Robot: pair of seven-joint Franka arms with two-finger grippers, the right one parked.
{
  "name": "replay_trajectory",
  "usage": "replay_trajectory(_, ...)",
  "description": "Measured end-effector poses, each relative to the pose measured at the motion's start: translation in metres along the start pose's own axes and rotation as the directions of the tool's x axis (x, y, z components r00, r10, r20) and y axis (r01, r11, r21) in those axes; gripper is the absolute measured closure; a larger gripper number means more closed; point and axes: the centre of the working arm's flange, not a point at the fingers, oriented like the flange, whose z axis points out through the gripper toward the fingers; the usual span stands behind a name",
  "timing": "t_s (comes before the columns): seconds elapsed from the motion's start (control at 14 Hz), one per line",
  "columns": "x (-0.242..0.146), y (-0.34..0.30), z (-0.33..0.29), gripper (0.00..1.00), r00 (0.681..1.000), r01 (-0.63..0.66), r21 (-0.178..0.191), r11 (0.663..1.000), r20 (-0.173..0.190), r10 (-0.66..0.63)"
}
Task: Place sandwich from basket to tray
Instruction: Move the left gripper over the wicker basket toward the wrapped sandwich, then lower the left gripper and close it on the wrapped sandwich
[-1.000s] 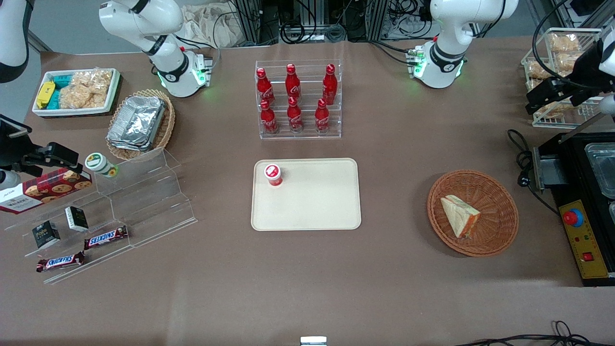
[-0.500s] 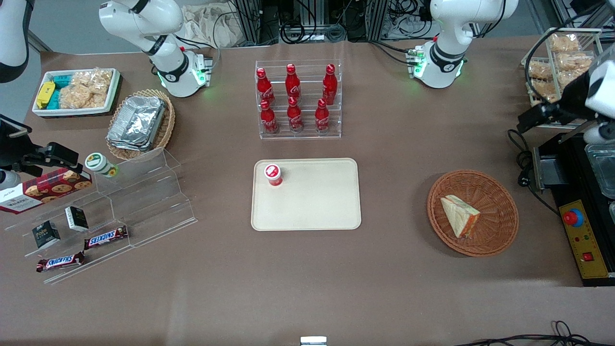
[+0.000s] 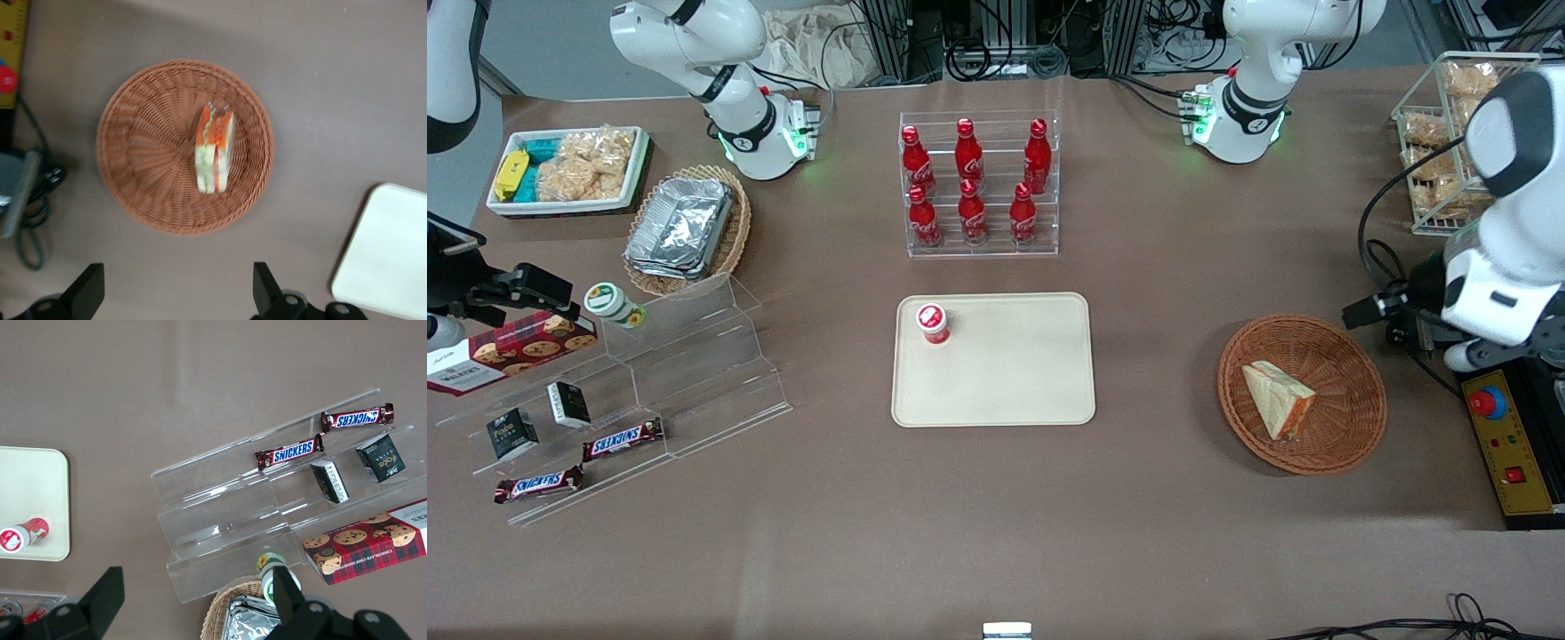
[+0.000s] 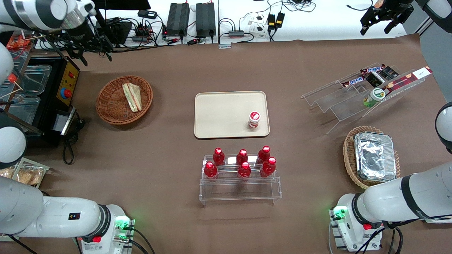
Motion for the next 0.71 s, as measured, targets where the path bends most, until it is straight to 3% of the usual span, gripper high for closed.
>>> replay_trajectory(0.21,0.013,0.001,0.065,0.00,1.000,0.019,0.000,1.000,0.014,-0.019)
replay_trajectory(0.71,0.041,-0.005,0.192,0.00,0.998,0.058,-0.015,0.998,-0.027,-0.059)
